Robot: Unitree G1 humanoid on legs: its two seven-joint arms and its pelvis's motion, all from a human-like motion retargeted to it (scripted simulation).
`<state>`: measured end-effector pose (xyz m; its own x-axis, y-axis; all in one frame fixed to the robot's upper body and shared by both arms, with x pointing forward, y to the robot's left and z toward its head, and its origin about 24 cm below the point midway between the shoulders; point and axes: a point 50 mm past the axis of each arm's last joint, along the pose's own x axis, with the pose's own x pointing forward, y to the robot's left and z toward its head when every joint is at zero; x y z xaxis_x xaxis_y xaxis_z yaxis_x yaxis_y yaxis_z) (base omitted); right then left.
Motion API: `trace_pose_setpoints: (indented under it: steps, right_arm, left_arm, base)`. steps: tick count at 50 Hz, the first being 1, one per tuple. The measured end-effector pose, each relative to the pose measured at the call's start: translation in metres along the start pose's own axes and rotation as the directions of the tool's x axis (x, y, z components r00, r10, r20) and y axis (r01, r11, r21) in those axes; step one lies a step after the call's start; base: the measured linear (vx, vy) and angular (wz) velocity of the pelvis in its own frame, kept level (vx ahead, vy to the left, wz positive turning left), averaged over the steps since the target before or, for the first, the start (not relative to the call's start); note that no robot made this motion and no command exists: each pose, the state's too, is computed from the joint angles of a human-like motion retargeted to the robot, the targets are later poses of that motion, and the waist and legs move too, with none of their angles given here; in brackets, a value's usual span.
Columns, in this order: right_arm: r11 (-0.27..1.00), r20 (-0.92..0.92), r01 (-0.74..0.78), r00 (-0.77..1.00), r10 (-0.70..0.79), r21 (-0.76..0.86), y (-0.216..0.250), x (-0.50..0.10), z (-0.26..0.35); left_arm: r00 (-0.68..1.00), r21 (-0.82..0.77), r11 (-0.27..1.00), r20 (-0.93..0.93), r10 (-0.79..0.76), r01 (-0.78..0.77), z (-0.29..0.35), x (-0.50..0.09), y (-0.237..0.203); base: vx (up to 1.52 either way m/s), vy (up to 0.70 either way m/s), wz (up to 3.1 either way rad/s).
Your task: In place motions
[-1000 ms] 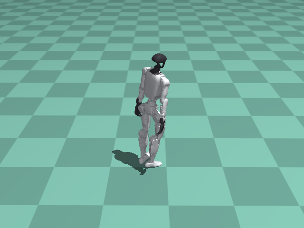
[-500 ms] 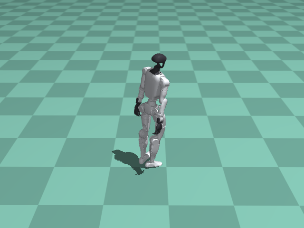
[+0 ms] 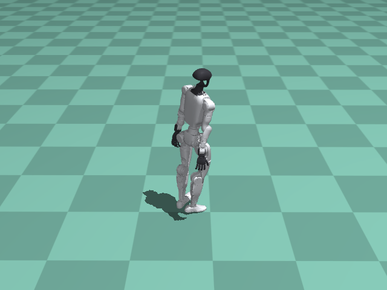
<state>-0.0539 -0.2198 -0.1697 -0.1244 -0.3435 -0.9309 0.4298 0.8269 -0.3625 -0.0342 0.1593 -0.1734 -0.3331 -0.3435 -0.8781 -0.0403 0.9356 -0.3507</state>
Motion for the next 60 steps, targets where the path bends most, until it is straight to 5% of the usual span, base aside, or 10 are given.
trace_pose_setpoints:
  steps: [39,50,60]
  right_arm:
    - [0.959,0.236,-0.069,0.962,0.137,-0.274,0.010,-0.003,0.101]
    - [0.948,0.258,0.039,0.965,0.046,-0.316,-0.003,-0.008,0.137]
    - [0.779,0.413,0.380,0.894,-0.173,-0.498,-0.027,-0.019,0.173]
  left_arm:
    - [0.999,0.035,0.999,-0.033,0.014,-0.013,-0.004,0.000,0.001]
    - [0.999,0.064,0.998,-0.051,0.010,-0.006,-0.007,0.002,-0.001]
    - [1.000,0.134,0.991,-0.019,0.013,-0.010,0.007,0.000,-0.004]
  base:
    - [0.04,-0.06,0.00]
    - [0.03,-0.03,-0.09]
    - [0.00,0.00,0.00]
